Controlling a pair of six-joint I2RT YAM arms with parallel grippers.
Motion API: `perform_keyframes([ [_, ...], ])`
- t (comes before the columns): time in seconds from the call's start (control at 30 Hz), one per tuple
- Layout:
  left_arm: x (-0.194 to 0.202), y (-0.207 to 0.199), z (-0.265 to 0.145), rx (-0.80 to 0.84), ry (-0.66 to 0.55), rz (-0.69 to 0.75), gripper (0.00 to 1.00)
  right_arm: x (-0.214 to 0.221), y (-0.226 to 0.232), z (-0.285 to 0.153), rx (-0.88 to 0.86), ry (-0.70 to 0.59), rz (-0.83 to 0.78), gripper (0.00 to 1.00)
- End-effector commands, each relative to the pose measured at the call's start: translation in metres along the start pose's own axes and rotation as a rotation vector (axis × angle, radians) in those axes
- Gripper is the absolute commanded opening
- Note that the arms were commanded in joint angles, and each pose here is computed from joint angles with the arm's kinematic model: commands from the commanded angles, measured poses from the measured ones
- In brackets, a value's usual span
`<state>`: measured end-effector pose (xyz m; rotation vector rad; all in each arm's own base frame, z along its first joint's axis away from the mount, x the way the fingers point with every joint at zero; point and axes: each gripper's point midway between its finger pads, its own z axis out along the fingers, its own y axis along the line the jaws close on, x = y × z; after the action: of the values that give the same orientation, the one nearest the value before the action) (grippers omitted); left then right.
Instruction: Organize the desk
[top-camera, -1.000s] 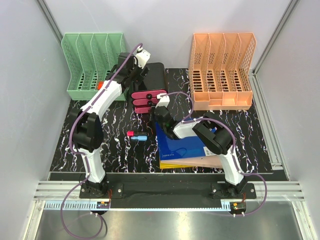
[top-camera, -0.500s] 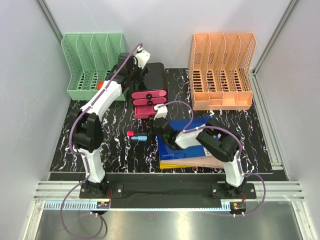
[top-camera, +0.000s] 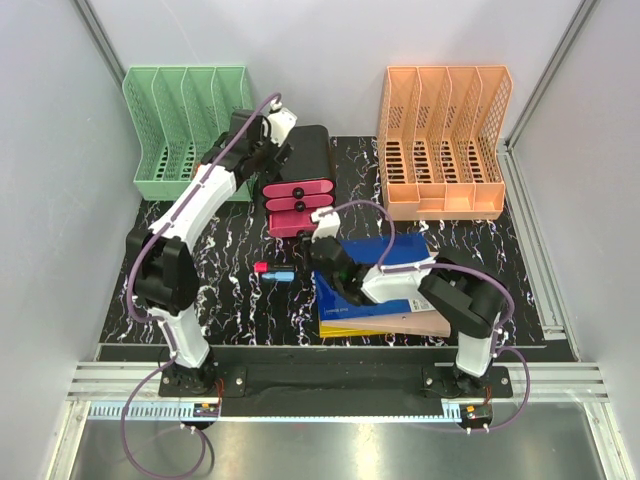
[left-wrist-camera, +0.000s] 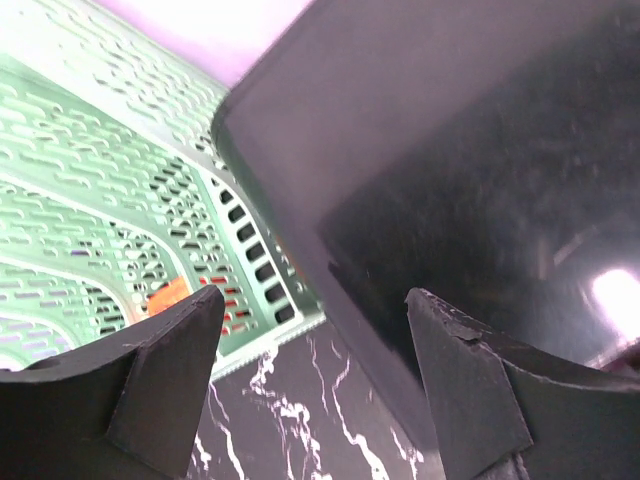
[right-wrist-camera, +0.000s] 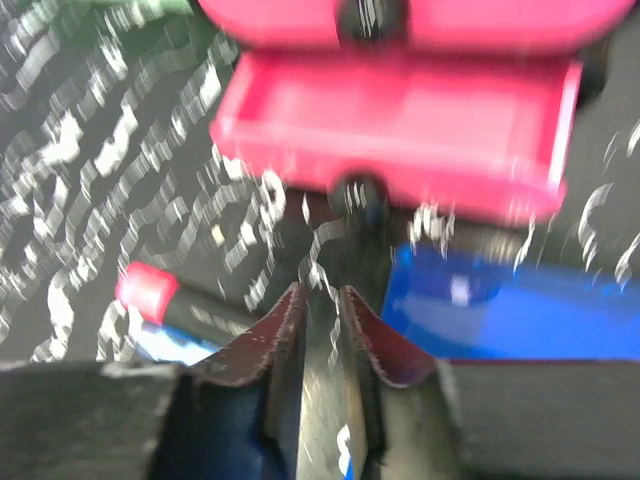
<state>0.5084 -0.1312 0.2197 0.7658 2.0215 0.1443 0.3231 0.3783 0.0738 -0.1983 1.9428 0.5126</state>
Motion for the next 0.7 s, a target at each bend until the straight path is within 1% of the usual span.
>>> perform_keyframes([
  [0.0, 0.059, -0.025, -0.015, 0.101, 0.214, 0.039, 0.8, -0.095, 0.017, 0.0, 0.026, -0.202, -0.042, 0.31],
  [0.07, 0.062, -0.025, -0.018, 0.099, 0.22, 0.038, 0.8, -0.101, 0.017, 0.009, 0.022, -0.205, -0.062, 0.33],
  [0.1, 0.063, -0.025, -0.019, 0.099, 0.222, 0.04, 0.8, -0.115, 0.016, 0.016, 0.025, -0.225, -0.051, 0.33],
  [0.17, 0.065, -0.027, -0.022, 0.1, 0.223, 0.04, 0.8, -0.11, 0.012, 0.027, 0.033, -0.204, -0.058, 0.34],
  [0.27, 0.065, -0.026, -0.028, 0.098, 0.217, 0.038, 0.8, -0.116, 0.009, 0.041, 0.036, -0.203, -0.046, 0.34],
  [0.4, 0.06, -0.022, -0.035, 0.093, 0.201, 0.042, 0.8, -0.102, 0.002, 0.054, 0.047, -0.172, -0.049, 0.34],
  [0.67, 0.059, -0.022, -0.033, 0.098, 0.199, 0.042, 0.8, -0.088, -0.004, 0.059, 0.057, -0.145, -0.041, 0.34],
])
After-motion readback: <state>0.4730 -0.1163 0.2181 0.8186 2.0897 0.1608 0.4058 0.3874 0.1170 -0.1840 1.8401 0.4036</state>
